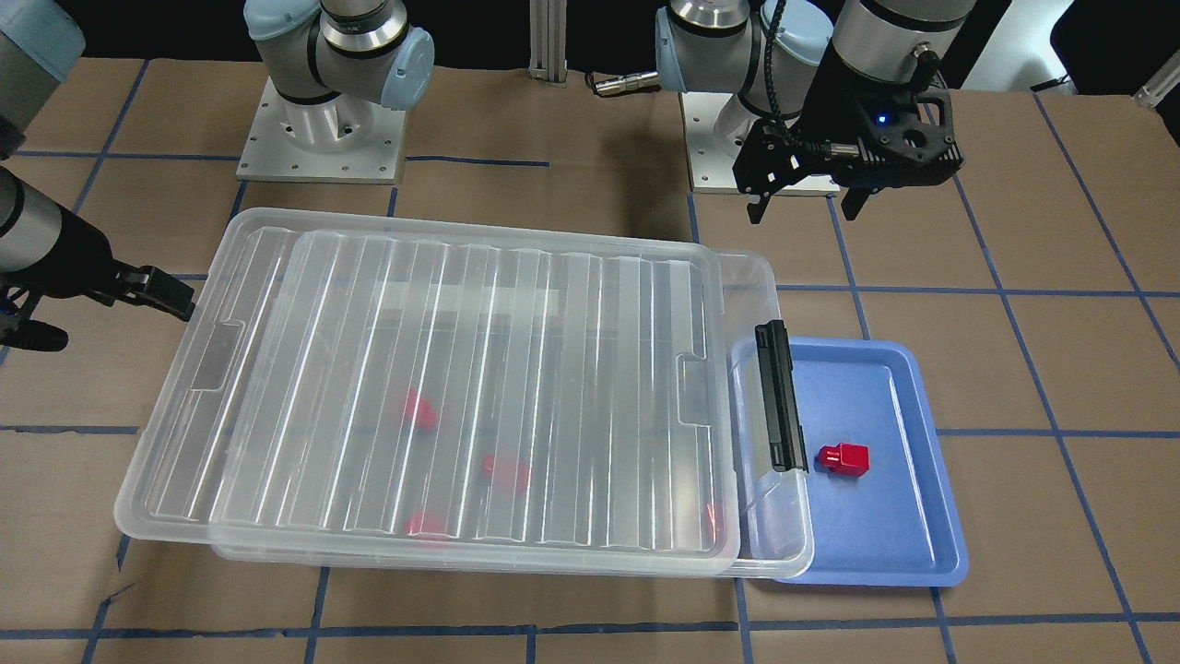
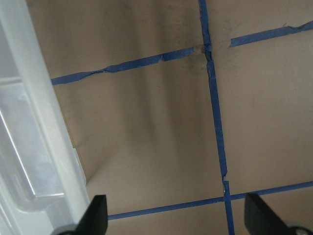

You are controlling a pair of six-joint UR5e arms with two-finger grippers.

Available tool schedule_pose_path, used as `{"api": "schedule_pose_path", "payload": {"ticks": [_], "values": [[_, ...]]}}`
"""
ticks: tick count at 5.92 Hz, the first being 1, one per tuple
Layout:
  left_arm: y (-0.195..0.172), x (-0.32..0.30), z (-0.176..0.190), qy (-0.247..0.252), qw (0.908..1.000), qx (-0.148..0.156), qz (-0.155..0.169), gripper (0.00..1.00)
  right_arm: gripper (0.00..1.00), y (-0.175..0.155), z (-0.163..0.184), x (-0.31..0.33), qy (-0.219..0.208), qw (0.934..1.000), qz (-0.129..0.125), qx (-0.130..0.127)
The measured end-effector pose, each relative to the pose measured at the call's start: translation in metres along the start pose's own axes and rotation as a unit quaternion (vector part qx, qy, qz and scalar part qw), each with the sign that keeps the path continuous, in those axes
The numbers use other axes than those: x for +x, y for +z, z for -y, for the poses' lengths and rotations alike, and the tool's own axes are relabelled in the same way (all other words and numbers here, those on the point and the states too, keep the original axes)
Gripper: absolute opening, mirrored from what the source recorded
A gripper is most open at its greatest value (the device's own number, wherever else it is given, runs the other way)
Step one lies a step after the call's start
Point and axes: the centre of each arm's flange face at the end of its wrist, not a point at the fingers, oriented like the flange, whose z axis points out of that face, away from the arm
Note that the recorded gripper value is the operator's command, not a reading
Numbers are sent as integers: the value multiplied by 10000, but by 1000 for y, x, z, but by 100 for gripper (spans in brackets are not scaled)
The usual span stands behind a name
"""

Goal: Place red block in blue tray from box

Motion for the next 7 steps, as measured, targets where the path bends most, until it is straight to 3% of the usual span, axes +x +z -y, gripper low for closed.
{"api": "schedule_pose_path", "payload": {"ticks": [3,7], "values": [[0,-1,0,-8,10000,4,0,98,100,6,-6,-10,77,9998,157,-39],[0,-1,0,-11,10000,5,0,98,100,7,-13,-39,107,9999,108,-40]]}}
